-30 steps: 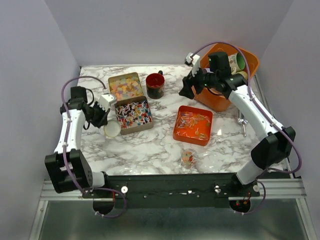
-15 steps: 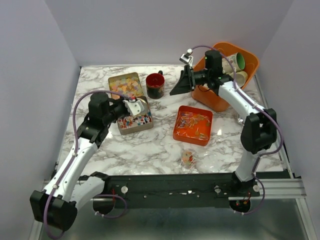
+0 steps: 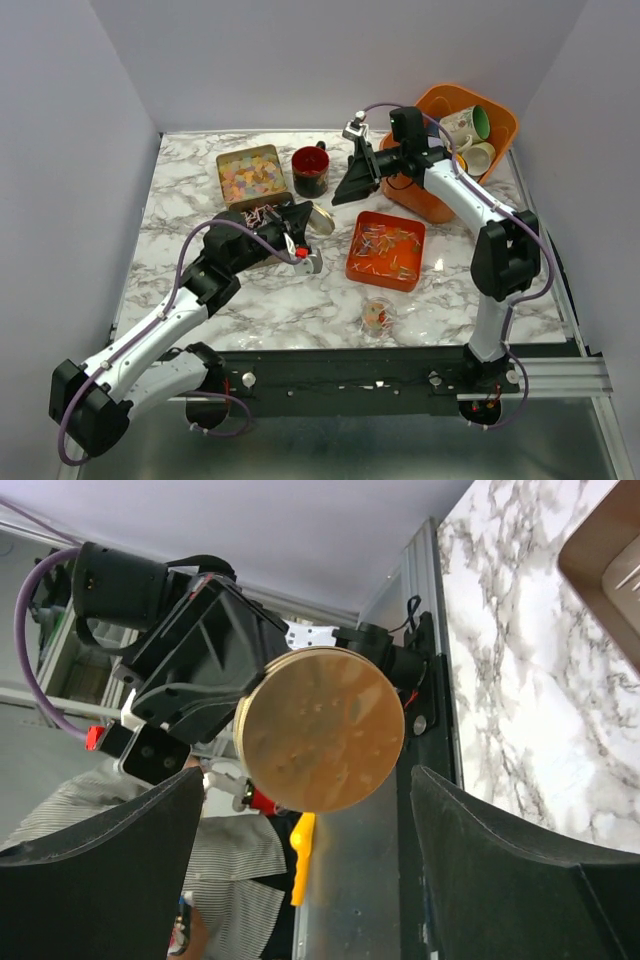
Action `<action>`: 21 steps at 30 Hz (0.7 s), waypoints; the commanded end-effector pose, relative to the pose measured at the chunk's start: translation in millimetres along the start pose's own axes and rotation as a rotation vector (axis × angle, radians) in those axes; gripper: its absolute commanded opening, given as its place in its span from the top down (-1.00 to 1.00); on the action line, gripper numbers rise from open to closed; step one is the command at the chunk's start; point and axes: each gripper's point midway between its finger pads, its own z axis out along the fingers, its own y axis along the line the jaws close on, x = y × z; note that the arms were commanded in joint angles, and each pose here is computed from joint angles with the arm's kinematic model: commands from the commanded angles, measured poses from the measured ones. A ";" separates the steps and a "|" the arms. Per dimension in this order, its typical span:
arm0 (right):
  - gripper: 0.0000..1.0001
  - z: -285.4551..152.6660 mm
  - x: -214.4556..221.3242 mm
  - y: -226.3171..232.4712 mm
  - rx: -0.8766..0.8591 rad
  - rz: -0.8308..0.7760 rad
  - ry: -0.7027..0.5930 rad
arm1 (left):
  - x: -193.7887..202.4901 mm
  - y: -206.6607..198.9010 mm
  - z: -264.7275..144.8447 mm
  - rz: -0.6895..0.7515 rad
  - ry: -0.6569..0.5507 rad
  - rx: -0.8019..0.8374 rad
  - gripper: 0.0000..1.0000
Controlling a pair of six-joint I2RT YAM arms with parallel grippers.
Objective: Pack the candies
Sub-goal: Pick up the bottle lid at the center of the board.
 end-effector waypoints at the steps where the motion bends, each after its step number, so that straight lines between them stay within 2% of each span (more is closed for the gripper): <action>1: -0.82 -7.8 39.4 51.5 -0.266 0.048 0.183 | -10.8 23.0 7.3 0.105 -0.021 -0.096 1.00; 14: -0.88 1.5 50.1 59.9 -0.278 0.064 0.216 | -12.7 24.1 24.1 0.148 -0.044 -0.112 1.00; 21: -0.82 3.2 51.7 54.9 -0.274 0.088 0.228 | -18.8 26.7 25.3 0.157 -0.058 -0.123 1.00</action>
